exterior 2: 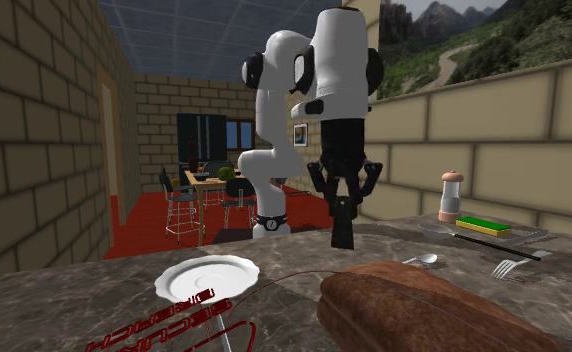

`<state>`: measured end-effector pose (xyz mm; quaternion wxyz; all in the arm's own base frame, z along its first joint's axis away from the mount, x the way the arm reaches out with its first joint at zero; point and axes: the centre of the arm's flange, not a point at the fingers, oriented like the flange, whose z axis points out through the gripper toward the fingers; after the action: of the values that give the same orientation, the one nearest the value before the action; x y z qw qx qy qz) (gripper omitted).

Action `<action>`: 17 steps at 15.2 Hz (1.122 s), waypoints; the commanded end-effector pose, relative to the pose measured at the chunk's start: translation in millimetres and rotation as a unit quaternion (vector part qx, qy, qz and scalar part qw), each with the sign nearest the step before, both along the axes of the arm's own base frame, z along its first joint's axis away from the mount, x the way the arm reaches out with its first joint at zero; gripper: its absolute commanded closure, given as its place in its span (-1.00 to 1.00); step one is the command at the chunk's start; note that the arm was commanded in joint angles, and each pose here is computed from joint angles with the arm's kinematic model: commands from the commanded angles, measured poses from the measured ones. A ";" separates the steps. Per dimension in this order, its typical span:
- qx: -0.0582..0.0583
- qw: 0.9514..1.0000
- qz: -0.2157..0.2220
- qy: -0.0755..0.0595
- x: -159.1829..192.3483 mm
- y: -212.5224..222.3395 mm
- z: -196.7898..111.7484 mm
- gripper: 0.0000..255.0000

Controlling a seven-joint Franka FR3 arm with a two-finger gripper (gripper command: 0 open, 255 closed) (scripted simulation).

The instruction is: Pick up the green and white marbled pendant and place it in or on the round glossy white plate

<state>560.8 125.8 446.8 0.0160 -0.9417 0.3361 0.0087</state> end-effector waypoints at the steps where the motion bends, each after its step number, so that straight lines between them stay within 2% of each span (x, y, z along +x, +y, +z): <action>1: 0.000 1.000 0.000 0.000 -9.5 -25.5 1.9 1.00; 17: 0.000 1.000 0.000 0.000 -61.1 -229.9 13.4 1.00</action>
<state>505.3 -91.3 460.9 0.0161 -0.9416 0.3364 0.0088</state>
